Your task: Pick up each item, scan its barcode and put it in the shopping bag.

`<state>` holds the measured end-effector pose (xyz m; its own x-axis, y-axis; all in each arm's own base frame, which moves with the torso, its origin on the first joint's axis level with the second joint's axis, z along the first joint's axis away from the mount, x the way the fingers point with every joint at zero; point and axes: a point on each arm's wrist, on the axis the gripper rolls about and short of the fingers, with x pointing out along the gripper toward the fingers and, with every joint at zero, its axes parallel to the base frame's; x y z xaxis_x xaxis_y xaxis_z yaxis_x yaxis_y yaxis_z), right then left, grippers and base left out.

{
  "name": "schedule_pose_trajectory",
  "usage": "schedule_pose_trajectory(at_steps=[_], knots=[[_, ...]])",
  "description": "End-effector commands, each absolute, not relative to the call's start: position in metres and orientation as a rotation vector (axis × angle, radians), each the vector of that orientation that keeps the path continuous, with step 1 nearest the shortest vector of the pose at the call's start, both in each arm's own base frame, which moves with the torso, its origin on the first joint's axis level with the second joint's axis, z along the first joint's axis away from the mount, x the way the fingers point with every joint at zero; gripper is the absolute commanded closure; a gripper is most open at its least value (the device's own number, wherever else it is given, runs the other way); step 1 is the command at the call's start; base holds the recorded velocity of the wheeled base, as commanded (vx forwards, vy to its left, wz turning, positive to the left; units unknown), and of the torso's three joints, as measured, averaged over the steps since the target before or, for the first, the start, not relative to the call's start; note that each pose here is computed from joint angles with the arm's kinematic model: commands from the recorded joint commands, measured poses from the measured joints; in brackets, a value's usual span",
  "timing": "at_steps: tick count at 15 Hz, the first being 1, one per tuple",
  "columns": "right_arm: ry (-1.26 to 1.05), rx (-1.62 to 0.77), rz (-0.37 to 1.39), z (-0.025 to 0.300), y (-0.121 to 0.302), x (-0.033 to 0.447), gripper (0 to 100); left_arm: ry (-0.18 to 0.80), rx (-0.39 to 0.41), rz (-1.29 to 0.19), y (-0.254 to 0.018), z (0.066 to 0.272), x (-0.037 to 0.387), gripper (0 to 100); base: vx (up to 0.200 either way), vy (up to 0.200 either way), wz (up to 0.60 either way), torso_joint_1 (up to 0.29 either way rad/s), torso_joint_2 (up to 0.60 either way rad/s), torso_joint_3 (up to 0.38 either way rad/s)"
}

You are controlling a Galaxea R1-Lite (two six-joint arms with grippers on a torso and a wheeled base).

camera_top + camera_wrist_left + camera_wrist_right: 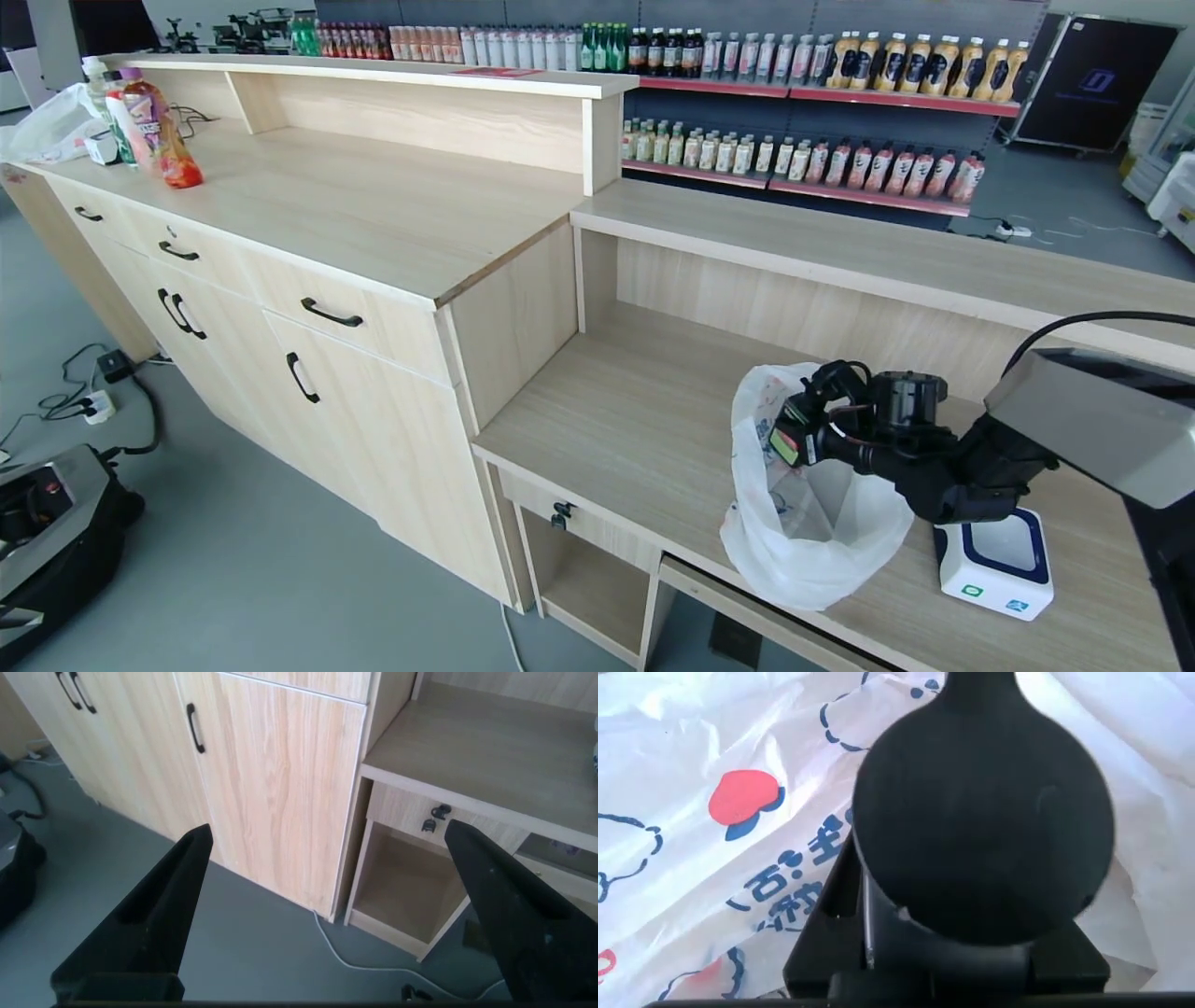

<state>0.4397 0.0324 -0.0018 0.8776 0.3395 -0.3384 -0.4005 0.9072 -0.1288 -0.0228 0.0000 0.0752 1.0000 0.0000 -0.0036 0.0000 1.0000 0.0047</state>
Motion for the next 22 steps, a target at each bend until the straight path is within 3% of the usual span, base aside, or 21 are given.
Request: schedule_pose_trajectory(at_steps=[1, 3, 4, 6, 9, 11, 14, 17, 22], knots=[[0.358, -0.195, 0.388, -0.018, 0.031, 0.439, 100, 0.003, 0.005, 0.0, 0.0, 0.075, -0.023, 0, 0.0, 0.0, 0.0, 0.0, 0.0, 0.0], [0.361, -0.195, 0.387, -0.02, 0.03, 0.44, 100, 0.003, 0.005, 0.0, 0.0, 0.075, -0.023, 0, 0.0, 0.0, 0.0, 0.0, 0.0, 0.0], [0.357, -0.193, 0.386, -0.018, 0.031, 0.441, 0, 0.003, 0.005, 0.0, 0.0, 0.075, -0.023, 0, 0.0, 0.0, 0.0, 0.0, 0.0, 0.0], [0.33, -0.185, 0.386, -0.006, 0.032, 0.442, 0, 0.003, 0.005, 0.0, 0.0, 0.075, -0.023, 0, 0.0, 0.0, 0.0, 0.0, 0.0, 0.0], [0.215, -0.117, 0.401, 0.072, 0.048, 0.425, 0, 0.003, 0.005, 0.0, 0.0, 0.075, -0.023, 0, 0.0, 0.0, 0.0, 0.0, 0.0, 0.0], [0.202, -0.122, 0.396, 0.117, 0.043, 0.384, 0, 0.003, 0.005, 0.0, 0.0, 0.075, -0.023, 0, 0.0, 0.0, 0.0, 0.0, 0.0, 0.0], [0.219, -0.15, 0.35, 0.142, 0.021, 0.319, 0, 0.003, 0.005, 0.0, 0.0, 0.075, -0.023, 0, 0.0, 0.0, 0.0, 0.0, 0.0, 0.0], [0.232, -0.383, 0.129, 0.15, -0.022, 0.276, 0, 0.003, 0.005, 0.0, 0.0, 0.075, -0.023, 0, 0.0, 0.0, -0.2, 0.001, 0.0, 0.002], [0.287, -0.404, -0.402, 0.197, -0.073, 0.201, 0, 0.003, 0.005, 0.0, 0.0, 0.075, -0.023, 0, 0.0, 0.0, -0.6, 0.002, 0.0, 0.002]])
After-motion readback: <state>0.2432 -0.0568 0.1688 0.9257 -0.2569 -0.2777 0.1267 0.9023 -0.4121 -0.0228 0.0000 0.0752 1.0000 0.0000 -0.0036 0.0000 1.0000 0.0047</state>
